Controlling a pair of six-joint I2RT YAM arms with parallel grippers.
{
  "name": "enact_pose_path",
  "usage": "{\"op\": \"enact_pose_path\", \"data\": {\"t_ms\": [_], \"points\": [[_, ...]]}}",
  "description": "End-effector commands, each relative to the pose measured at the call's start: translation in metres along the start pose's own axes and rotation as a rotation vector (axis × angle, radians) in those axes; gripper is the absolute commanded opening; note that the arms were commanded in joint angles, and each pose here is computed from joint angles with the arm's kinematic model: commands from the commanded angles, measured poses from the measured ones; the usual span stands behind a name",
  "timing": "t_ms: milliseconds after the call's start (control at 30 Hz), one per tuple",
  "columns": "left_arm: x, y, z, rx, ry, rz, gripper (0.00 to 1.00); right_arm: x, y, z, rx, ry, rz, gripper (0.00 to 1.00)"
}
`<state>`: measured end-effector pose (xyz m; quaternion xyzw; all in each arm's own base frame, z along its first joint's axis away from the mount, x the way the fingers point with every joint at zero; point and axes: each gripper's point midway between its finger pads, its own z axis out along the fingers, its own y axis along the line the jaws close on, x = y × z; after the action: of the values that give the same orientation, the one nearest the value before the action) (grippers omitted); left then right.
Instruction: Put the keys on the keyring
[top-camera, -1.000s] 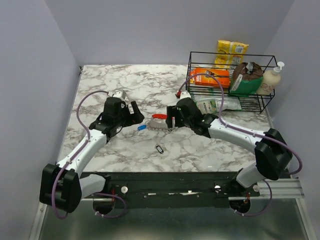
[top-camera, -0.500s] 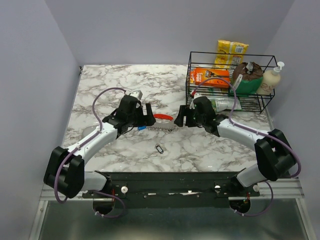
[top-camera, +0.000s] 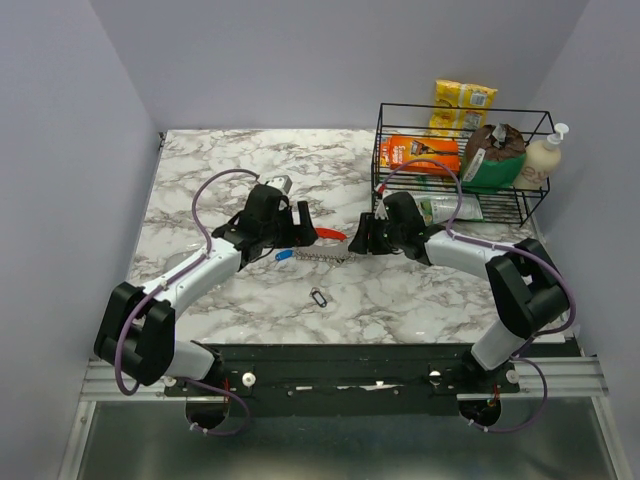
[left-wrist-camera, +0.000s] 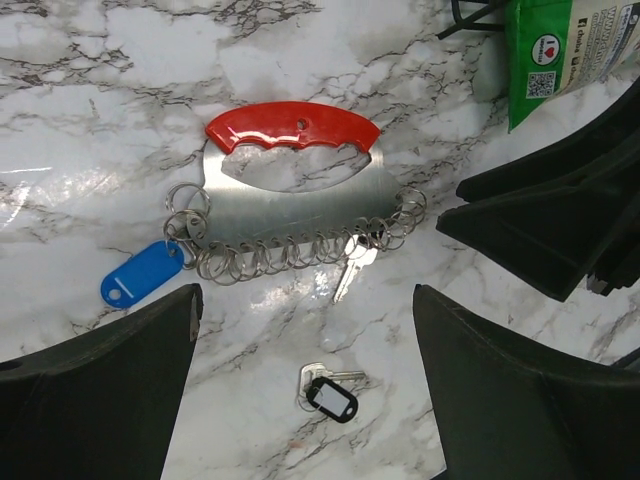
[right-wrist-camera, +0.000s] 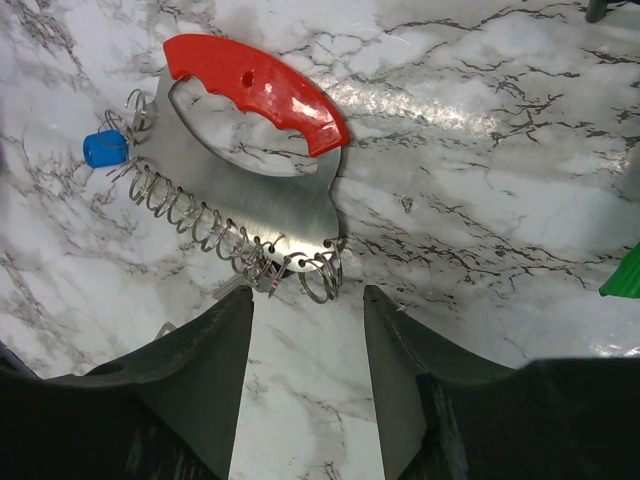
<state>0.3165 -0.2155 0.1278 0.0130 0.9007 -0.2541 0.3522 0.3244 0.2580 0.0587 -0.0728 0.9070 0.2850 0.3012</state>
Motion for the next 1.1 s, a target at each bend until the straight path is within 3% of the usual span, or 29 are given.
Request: {"op": "enact_pose_path", "data": {"t_ms": [0,367,500,600,933,1000,1067], "points": [[-0.007,0.018,-0.004,-0.111,-0.010,0.059,0.92,-0.011,0.009,0.001,-0.038,-0.018,-0.016,0.56],[0.005,0.050,0.003,-0.255,0.030,0.084,0.79,-0.015,0.007,0.000,-0.044,-0.020,-0.015,0.57],[0.009,0.051,0.013,-0.251,0.053,0.101,0.74,-0.016,0.015,-0.005,-0.079,-0.019,-0.032,0.56],[0.012,0.052,0.019,-0.243,0.079,0.127,0.63,-0.017,0.016,-0.009,-0.081,-0.025,-0.044,0.56],[0.017,0.047,0.026,-0.191,0.108,0.196,0.57,-0.016,0.023,-0.016,-0.112,-0.018,-0.060,0.57],[0.019,0.039,0.028,-0.164,0.125,0.228,0.49,-0.019,0.024,-0.016,-0.114,-0.024,-0.063,0.57],[0.025,0.037,0.029,-0.172,0.153,0.259,0.49,-0.020,0.025,-0.017,-0.116,-0.020,-0.065,0.57]]}}
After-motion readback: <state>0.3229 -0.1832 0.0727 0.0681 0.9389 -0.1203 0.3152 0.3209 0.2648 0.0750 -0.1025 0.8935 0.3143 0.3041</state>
